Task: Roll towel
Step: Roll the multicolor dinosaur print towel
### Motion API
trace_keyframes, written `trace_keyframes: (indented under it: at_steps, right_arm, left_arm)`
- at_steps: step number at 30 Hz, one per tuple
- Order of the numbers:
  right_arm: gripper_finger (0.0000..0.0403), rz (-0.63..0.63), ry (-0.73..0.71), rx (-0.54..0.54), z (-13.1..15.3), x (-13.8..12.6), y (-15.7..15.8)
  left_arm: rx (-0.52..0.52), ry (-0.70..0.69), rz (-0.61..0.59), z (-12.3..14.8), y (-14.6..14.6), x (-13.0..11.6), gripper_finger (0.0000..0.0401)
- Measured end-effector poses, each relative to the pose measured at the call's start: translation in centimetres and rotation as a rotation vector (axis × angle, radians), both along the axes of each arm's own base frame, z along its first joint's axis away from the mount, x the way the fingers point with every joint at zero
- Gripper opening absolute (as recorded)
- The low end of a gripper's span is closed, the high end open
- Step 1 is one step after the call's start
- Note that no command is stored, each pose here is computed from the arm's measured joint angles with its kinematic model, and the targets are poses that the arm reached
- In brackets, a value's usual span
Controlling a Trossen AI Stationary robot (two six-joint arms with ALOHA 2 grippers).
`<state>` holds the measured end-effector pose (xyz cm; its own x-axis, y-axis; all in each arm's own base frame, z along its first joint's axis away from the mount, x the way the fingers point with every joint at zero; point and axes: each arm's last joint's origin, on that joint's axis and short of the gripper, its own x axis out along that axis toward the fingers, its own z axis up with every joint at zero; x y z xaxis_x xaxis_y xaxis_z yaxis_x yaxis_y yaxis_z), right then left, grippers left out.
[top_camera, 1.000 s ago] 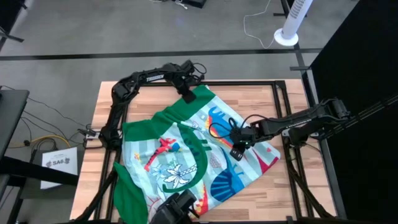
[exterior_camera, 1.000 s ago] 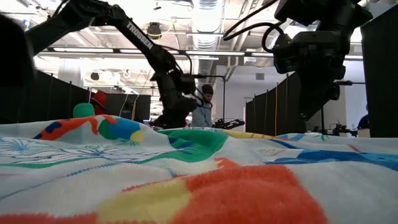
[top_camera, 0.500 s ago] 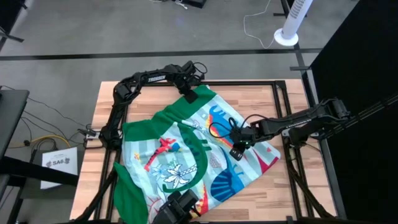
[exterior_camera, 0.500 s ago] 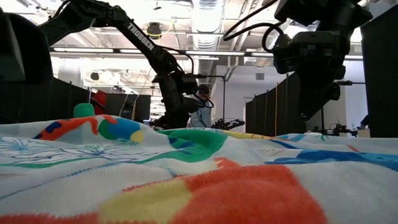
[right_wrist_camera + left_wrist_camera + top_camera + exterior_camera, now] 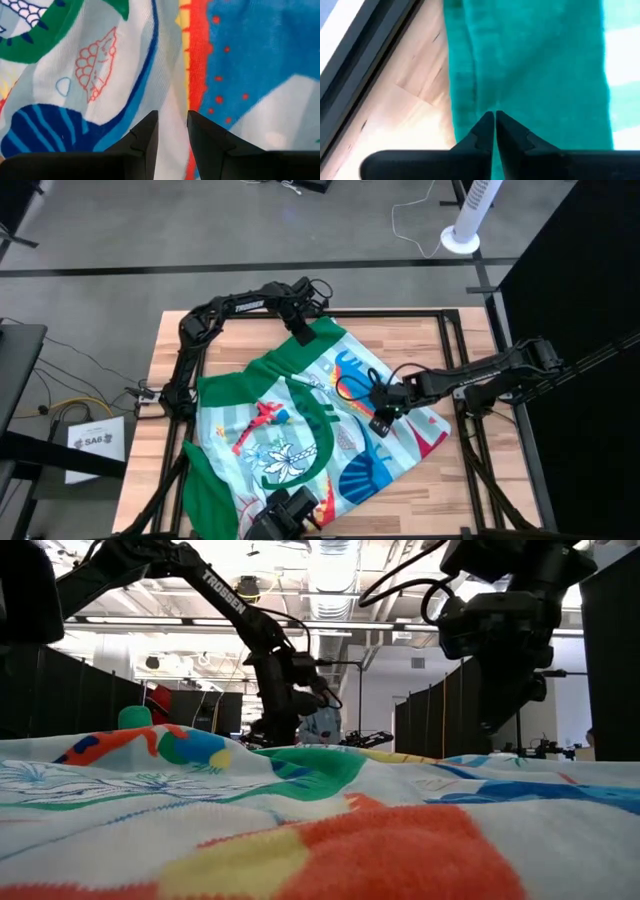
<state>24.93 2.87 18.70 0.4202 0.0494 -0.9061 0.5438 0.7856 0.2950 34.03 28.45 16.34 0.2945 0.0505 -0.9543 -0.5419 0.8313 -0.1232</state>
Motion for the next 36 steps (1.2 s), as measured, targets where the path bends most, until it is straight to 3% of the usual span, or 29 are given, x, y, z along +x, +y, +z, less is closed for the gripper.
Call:
trace_keyframes:
  at_steps: [13,20,27,34,36]
  right_arm:
    - [0.0093,-0.021,-0.003,0.007,0.0,0.1,-0.1]
    - [0.0093,-0.024,-0.004,0.009,0.0,0.1,-0.1]
    - [0.0093,-0.023,-0.003,0.011,0.0,0.1,-0.1]
    - [0.0093,-0.038,-0.002,0.019,0.0,0.1,-0.1]
    - [0.0093,-0.041,-0.002,0.021,0.0,0.1,-0.1]
  left_arm:
    - [0.014,-0.082,0.112,0.1,0.5,0.7,0.0126]
    - [0.012,-0.087,0.133,-1.6,0.1,0.3,0.0139]
    - [0.021,-0.074,0.086,-1.9,0.0,0.2,0.0132]
    - [-0.001,-0.058,0.038,-1.7,-0.9,0.6,0.0019]
    - [-0.011,-0.052,0.029,-1.4,-1.2,0.8,0.0009]
